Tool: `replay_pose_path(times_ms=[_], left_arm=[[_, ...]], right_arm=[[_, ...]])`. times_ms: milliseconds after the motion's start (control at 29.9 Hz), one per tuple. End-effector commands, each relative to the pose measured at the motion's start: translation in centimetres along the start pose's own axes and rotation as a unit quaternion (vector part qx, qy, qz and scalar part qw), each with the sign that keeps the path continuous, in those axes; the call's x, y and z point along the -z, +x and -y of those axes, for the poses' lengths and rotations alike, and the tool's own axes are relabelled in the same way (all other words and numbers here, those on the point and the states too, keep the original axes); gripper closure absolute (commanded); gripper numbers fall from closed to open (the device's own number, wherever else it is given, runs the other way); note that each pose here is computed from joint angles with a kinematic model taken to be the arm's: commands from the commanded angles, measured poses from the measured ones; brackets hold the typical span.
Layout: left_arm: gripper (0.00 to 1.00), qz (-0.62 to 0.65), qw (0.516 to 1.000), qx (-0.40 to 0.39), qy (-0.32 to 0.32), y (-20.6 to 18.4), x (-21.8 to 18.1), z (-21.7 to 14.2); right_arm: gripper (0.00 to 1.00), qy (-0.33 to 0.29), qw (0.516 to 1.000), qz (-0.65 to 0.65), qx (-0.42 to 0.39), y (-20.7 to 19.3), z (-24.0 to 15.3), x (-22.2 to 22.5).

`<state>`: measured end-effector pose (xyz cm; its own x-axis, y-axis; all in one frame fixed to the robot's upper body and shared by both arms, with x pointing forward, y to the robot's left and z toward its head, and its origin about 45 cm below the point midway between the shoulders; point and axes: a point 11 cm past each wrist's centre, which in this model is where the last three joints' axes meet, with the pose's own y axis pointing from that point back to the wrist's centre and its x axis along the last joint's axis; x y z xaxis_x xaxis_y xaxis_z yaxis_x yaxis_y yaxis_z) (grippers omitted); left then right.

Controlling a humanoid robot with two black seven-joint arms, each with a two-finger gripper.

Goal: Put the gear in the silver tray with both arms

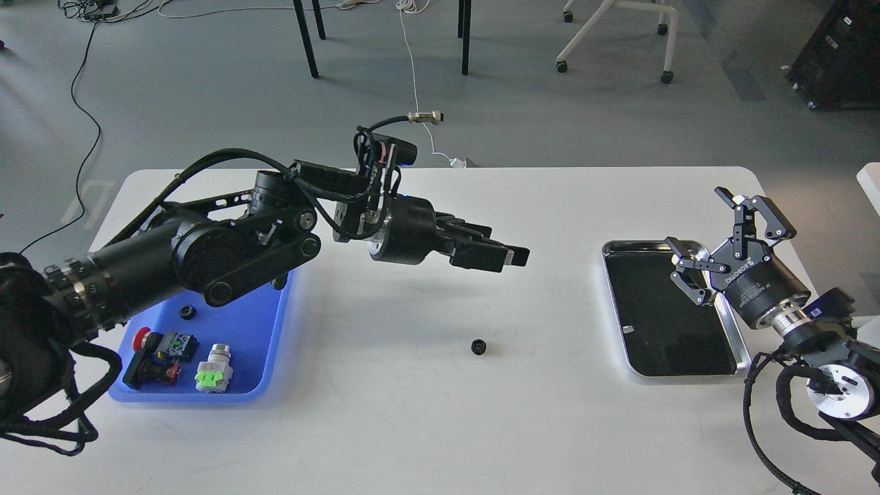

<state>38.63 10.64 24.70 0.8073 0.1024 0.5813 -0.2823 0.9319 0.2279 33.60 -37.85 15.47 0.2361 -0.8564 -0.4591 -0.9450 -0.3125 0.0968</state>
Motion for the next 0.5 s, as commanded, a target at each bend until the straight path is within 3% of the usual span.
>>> replay_pose_path(times_ms=[0, 268, 469], left_arm=[[0.02, -0.135, 0.982, -0.132, -0.017, 0.3, 2.3, -5.0], [0.02, -0.295, 0.894, -0.334, -0.042, -1.2, 6.8, -14.3], [0.02, -0.331, 0.856, -0.395, -0.039, -3.2, 8.6, -17.9]], right_arm=[[0.01, -0.018, 0.999, -0.035, 0.025, -0.4, -0.1, 0.3], [0.01, -0.083, 0.965, -0.209, 0.132, -3.2, 0.7, 1.4], [0.01, -0.158, 0.869, -0.391, 0.260, -7.6, 3.5, 3.1]])
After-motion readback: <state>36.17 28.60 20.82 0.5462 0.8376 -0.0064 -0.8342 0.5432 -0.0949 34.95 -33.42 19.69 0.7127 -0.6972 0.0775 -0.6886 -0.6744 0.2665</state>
